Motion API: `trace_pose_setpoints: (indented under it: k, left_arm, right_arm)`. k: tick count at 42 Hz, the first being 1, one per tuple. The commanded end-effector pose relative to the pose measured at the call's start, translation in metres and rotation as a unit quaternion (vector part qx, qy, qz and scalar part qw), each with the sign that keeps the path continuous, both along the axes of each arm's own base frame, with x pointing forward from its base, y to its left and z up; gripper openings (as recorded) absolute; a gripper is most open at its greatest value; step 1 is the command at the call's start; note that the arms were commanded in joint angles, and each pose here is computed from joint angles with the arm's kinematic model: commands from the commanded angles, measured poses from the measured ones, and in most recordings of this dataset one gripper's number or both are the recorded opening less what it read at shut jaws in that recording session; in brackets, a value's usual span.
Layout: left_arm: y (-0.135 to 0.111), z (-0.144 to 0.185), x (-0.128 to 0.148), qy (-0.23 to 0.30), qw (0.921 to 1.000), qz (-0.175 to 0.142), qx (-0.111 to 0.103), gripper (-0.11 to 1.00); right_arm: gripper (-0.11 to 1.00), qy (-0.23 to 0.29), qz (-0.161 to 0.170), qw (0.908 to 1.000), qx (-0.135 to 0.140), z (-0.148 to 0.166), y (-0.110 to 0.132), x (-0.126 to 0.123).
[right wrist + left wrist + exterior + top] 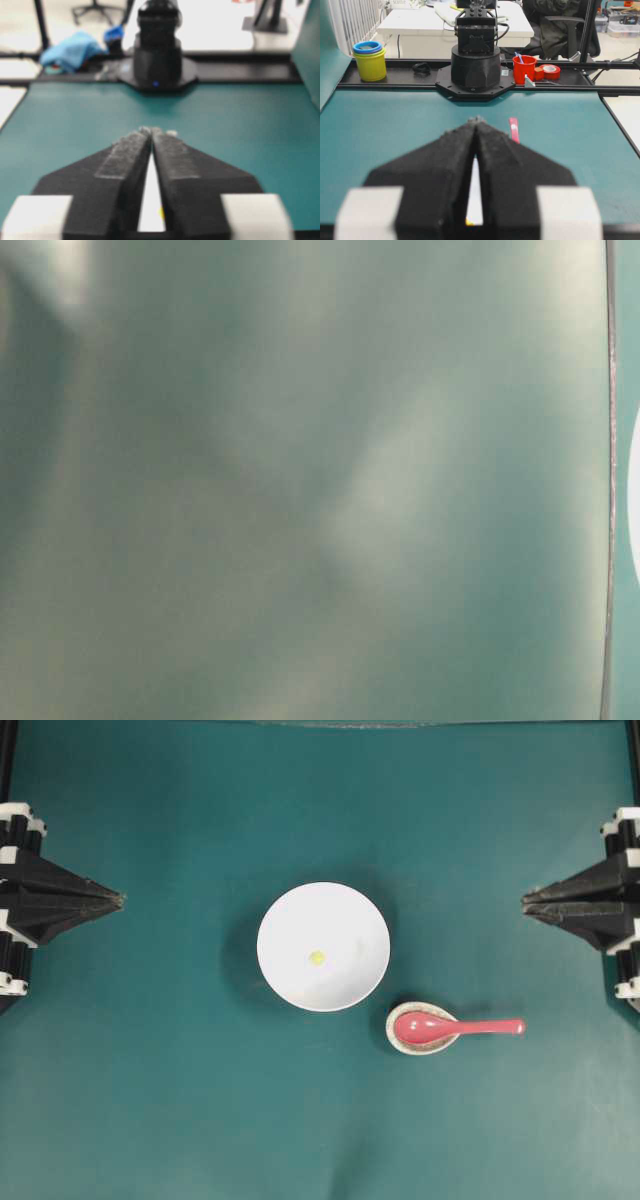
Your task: Scoop the yellow hexagonal prism block from the bowl with a spoon using the right arm.
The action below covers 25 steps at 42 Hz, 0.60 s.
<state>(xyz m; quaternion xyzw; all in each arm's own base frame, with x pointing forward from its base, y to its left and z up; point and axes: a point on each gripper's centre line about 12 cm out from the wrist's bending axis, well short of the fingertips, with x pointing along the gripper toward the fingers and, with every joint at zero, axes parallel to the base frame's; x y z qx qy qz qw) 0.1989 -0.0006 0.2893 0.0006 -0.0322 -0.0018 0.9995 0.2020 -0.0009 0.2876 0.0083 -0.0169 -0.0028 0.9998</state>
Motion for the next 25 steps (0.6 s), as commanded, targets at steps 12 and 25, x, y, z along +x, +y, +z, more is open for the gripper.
trace_pose_setpoints:
  k: [12,25]
  left_arm:
    - [0.0,0.008,0.002,-0.012,0.9999,0.0,0.001,0.0]
    - [0.0,0.008,0.001,-0.012,0.9999,0.0,0.002,0.0]
  right_arm:
    - [0.51,0.014,-0.003,0.9999,0.009,-0.017,-0.001,0.014]
    - [0.51,0.018,-0.011,0.9995,0.025,-0.059,-0.001,0.03]
